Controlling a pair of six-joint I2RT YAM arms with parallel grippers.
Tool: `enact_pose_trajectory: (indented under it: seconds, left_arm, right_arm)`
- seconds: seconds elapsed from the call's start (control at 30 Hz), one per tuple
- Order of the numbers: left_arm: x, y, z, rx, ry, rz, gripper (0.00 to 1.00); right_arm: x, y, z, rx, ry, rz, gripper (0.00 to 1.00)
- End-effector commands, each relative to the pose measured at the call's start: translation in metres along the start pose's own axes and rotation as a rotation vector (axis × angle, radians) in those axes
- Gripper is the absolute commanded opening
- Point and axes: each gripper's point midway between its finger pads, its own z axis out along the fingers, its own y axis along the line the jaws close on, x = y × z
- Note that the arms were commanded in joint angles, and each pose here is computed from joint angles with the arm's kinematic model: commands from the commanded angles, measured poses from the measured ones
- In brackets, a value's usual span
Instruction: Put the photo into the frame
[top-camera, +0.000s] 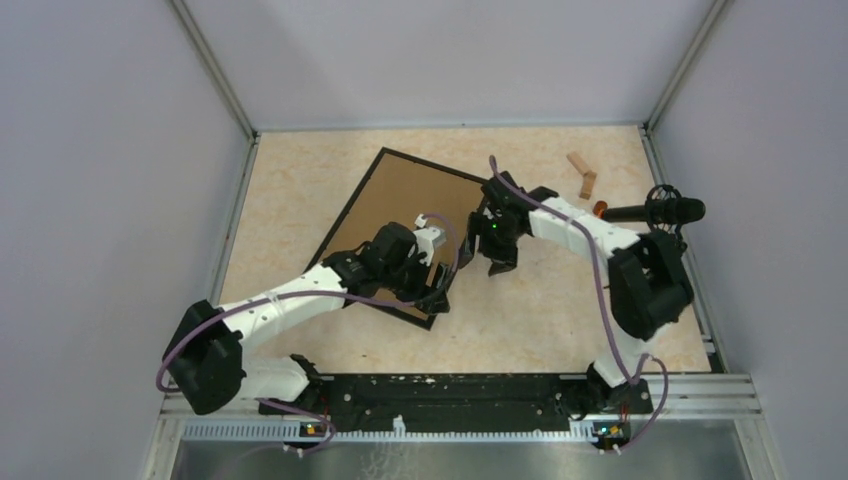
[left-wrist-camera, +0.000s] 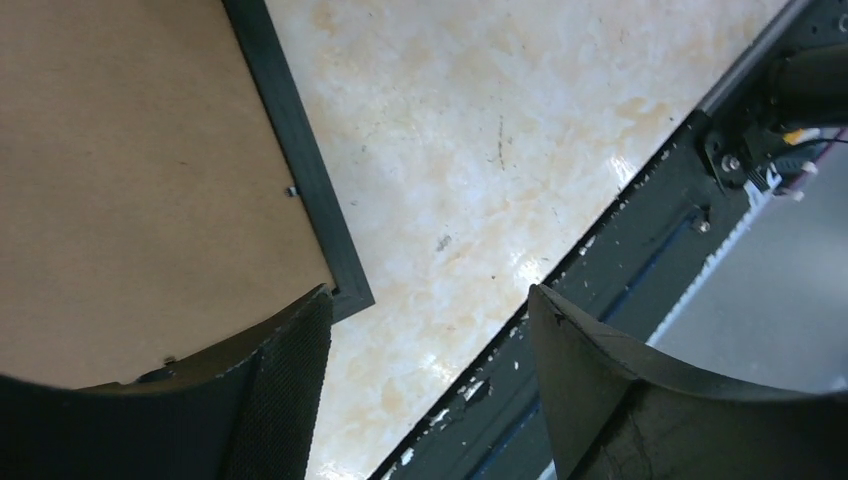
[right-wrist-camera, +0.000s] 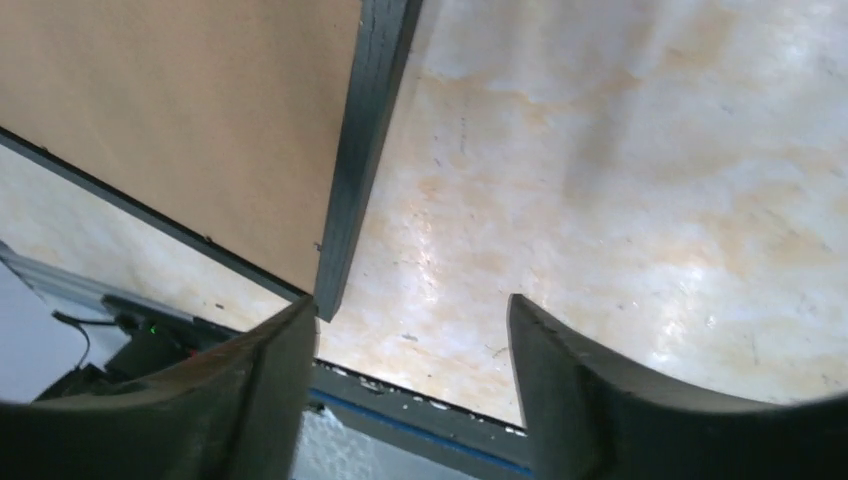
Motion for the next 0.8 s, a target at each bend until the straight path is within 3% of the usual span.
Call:
enact_pose_trajectory:
  seconds: [0.0,0.07,0.1,0.3,0.5,0.77]
  left_arm:
    - [0.004,-0.011,0.006,0.117,0.067,-0.042,0.73]
    - [0.001,0.000,0.014,0.066,0.083,-0.027,0.70]
    - [-0.002,0.005,0.019,0.040,0.093,-0.027,0.67]
    - [-0.004,0.030,0.048,-0.087,0.156,-0.060,0.48]
    - [0.011,0.041,0.066,-0.195,0.207,-0.093,0.39]
    - [0.024,0.054,0.066,-0.382,0.226,-0.052,0.28]
  right_arm:
    - [-0.026,0.000,-0.056,-0.055,-0.335,-0.120,0.77]
    - [-0.029,-0.008,-0.074,-0.090,-0.439,-0.122,0.95]
    - [-0.030,-0.013,-0.079,-0.121,-0.470,-0.119,0.98]
    - [-0.023,-0.038,-0.102,-0.362,-0.489,-0.044,0.99]
    - [-0.011,-0.065,-0.102,-0.236,-0.478,-0.085,0.98]
    - [0.000,-0.070,-0.082,-0.259,-0.429,-0.074,0.97]
